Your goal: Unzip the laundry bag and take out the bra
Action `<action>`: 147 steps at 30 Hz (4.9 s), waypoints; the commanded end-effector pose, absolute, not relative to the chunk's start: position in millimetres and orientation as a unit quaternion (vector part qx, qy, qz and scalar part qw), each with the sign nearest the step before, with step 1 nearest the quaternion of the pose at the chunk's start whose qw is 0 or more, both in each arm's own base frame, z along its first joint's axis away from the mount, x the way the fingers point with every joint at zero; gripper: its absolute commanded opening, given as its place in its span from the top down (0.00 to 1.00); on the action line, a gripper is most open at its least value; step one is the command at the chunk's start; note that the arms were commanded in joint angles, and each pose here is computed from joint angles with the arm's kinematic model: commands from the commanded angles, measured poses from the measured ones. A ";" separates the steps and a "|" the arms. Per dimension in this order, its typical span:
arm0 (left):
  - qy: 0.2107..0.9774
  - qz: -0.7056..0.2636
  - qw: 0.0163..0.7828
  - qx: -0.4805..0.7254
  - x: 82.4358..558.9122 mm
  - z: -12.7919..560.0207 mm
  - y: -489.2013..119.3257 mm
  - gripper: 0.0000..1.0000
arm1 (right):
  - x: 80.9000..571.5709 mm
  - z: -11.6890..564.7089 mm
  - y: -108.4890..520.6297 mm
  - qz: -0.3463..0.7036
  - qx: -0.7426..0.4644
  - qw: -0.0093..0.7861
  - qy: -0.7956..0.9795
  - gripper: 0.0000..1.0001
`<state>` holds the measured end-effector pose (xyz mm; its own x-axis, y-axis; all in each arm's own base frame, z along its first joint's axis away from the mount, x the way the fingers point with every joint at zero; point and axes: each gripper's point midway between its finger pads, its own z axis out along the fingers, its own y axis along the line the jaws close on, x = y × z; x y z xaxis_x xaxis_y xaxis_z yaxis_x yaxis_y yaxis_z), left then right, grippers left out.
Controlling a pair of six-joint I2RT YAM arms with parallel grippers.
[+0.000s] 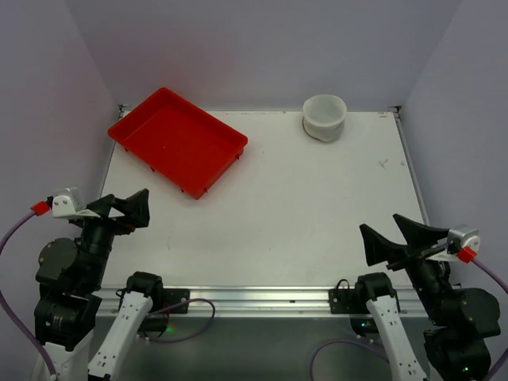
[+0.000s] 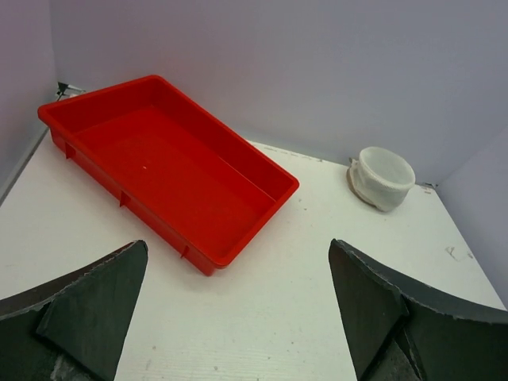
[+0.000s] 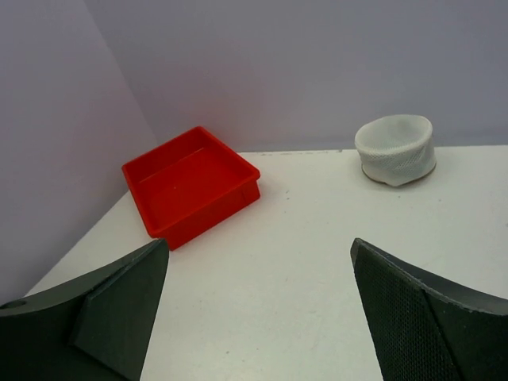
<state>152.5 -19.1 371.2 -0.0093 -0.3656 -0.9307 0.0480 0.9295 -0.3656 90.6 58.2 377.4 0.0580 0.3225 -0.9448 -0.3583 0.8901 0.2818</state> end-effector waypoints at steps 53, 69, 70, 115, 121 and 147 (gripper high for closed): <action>0.762 -0.102 0.635 -0.071 274.2 252.8 -42.8 0.00 | 604.9 126.6 48.1 0.169 0.340 0.432 0.818 0.84; 0.760 -0.112 0.637 -0.071 267.4 254.2 -44.3 0.00 | 369.5 183.5 68.8 -0.187 0.082 0.461 0.863 1.00; 0.759 -0.113 0.638 -0.071 266.8 255.3 -44.5 0.00 | 360.6 181.6 72.0 -0.203 0.068 0.455 0.864 1.00; 0.822 -0.328 0.458 -0.075 261.7 209.6 -161.4 0.04 | 247.5 185.2 156.3 0.178 0.009 0.407 0.896 0.13; 0.838 -0.357 0.409 -0.041 246.2 194.5 -265.1 0.05 | 262.8 164.5 136.1 0.208 0.047 0.378 0.901 0.16; 0.859 -0.299 0.415 0.005 316.6 149.8 -333.6 0.91 | 206.5 105.4 198.5 0.374 0.027 0.275 0.885 1.00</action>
